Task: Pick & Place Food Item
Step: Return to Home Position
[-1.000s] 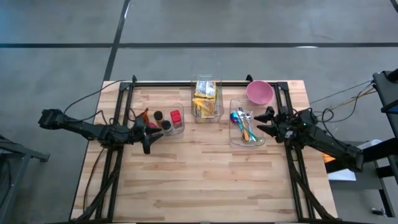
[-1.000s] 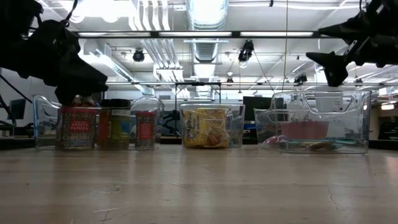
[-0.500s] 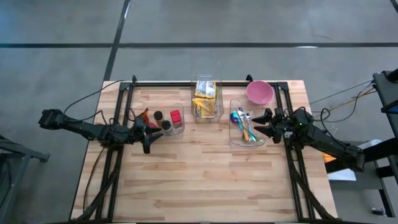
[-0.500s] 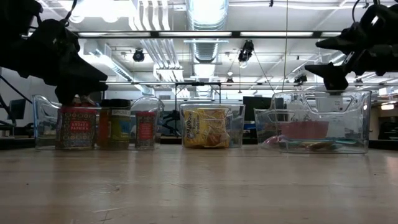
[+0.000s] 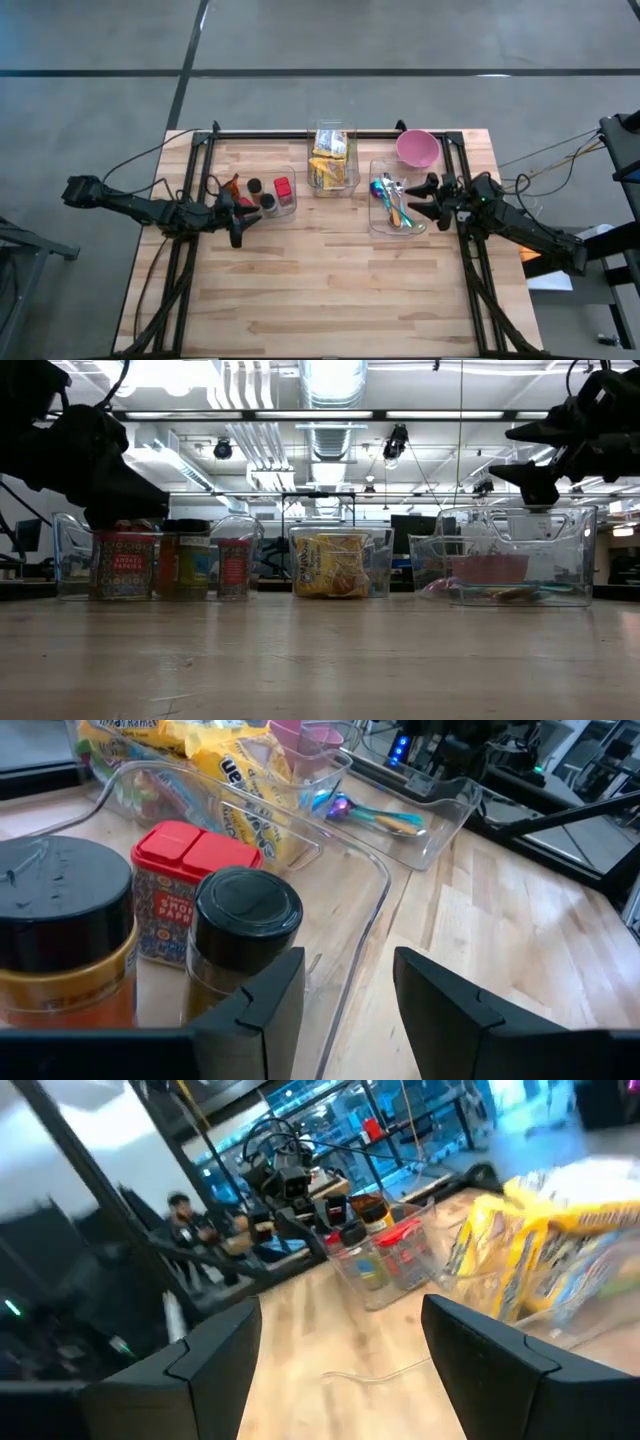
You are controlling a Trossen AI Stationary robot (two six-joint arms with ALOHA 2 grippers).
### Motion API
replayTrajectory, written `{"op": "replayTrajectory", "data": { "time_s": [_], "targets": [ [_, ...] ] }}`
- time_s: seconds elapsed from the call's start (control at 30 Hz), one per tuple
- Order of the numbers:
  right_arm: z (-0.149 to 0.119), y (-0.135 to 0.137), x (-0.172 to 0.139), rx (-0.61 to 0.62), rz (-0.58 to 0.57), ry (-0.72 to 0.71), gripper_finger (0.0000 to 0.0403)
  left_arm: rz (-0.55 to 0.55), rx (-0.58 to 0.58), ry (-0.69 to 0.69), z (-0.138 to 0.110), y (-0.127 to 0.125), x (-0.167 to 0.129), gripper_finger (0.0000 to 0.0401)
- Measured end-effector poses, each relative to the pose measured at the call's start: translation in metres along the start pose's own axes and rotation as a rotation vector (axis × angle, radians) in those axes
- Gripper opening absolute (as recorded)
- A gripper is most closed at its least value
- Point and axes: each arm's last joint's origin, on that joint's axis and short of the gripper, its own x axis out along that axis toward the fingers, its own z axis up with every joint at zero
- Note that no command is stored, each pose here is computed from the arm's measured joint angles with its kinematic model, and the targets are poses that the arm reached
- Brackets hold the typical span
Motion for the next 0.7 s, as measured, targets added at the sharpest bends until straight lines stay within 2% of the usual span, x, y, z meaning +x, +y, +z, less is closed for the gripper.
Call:
{"op": "replayTrajectory", "data": {
  "time_s": [0.17, 0.37, 0.57, 0.7],
  "targets": [
    [-0.0003, -0.0003, 0.0003, -0.232, -0.001, 0.004, 0.0271, 0.000, 0.000, 0.000, 0.0000, 0.0000, 0.0000, 0.0162],
    [-0.0003, -0.0003, 0.0003, -0.353, -0.002, 0.005, 0.0271, 0.005, 0.005, 0.009, -0.0010, 0.0005, 0.0000, 0.0162],
    [-0.0004, -0.0005, 0.0004, -0.323, -0.002, 0.007, 0.0271, 0.018, 0.019, 0.034, -0.0035, 0.0019, -0.0001, 0.0162],
    [-0.0003, -0.0004, 0.0004, -0.099, -0.002, 0.006, 0.0271, 0.021, 0.022, 0.039, -0.0040, 0.0022, -0.0001, 0.0162]
  ]
}}
